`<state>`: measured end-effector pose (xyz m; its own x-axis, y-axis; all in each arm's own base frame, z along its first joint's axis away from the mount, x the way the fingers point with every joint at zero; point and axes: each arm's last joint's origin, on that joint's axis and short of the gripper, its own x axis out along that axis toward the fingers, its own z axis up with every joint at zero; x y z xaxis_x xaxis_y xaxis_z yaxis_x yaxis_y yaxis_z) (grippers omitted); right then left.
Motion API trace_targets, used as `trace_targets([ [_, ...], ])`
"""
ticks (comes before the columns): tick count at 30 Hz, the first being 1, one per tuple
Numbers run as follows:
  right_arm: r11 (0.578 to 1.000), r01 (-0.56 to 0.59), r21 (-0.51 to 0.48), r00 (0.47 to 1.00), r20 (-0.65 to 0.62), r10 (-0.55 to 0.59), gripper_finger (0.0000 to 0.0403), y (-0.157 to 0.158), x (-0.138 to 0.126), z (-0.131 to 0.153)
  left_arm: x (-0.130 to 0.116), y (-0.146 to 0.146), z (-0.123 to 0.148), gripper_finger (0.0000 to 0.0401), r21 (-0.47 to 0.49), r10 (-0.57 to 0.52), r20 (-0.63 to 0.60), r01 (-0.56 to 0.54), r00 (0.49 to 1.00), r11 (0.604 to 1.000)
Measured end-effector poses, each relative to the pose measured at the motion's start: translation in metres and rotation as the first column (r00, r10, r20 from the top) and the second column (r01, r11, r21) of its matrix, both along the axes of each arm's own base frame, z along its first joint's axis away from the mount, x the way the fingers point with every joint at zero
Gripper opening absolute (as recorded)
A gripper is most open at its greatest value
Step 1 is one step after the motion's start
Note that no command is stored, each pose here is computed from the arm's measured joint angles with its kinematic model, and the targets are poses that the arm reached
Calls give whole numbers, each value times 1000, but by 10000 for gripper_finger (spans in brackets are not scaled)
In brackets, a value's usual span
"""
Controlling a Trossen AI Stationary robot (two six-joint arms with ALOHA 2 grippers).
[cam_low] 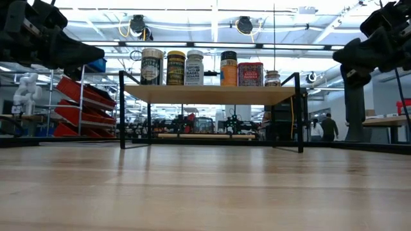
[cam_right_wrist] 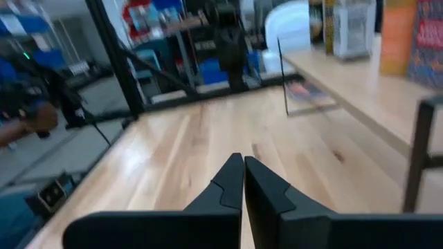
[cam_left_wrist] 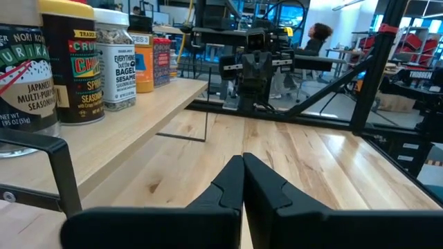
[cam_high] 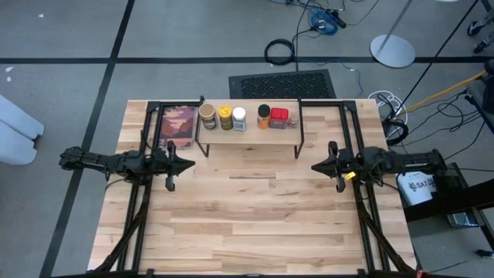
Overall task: Shelf spices
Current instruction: Return to Home Position
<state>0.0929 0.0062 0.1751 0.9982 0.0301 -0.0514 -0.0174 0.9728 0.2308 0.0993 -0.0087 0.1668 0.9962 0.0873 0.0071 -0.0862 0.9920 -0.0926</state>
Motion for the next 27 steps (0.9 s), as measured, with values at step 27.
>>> trace_targets([
  [27,998,-13,-64,995,101,20,0,7,3,-4,0,0,0,8,18,0,-3,0,1000,1000],
])
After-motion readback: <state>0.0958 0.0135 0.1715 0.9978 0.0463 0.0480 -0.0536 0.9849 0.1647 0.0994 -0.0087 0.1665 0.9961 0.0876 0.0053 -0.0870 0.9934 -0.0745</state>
